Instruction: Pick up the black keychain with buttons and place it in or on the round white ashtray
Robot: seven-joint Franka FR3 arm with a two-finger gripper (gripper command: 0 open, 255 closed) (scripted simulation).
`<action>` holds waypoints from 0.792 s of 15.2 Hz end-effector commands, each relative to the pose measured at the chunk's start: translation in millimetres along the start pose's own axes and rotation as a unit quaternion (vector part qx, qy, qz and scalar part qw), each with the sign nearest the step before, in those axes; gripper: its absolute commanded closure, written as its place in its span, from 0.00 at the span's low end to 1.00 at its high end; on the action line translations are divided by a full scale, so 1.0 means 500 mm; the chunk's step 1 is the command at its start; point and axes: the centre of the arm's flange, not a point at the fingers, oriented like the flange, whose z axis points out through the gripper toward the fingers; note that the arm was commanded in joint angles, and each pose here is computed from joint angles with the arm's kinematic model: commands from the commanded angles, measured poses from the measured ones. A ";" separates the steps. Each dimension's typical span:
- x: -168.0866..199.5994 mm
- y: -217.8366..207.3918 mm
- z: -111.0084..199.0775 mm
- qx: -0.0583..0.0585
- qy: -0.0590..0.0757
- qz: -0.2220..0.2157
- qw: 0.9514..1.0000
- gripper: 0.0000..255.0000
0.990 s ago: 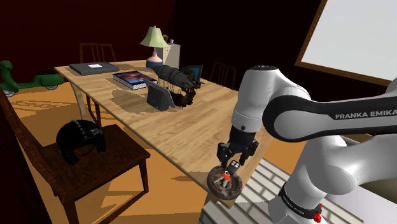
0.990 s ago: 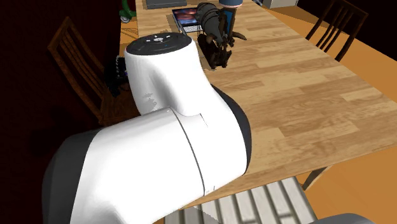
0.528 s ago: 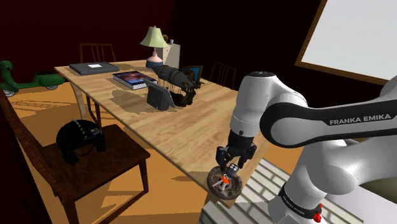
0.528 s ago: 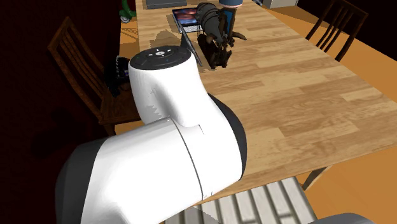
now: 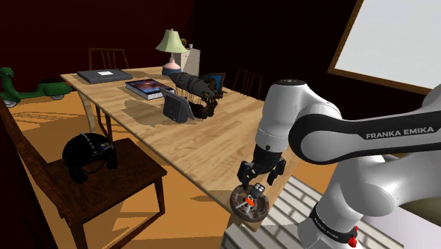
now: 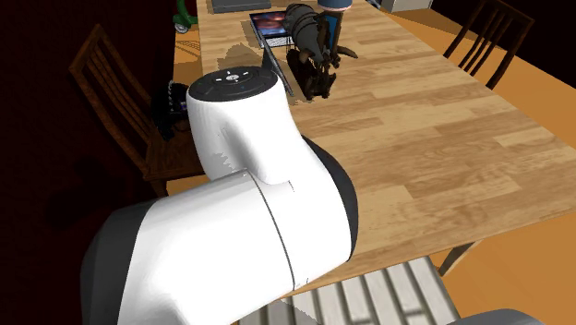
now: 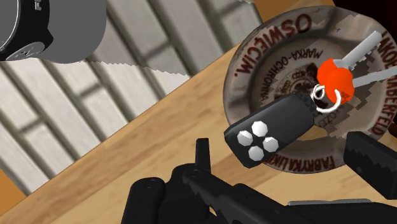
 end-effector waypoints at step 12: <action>0.000 0.000 -0.100 0.000 0.000 0.000 1.000 0.00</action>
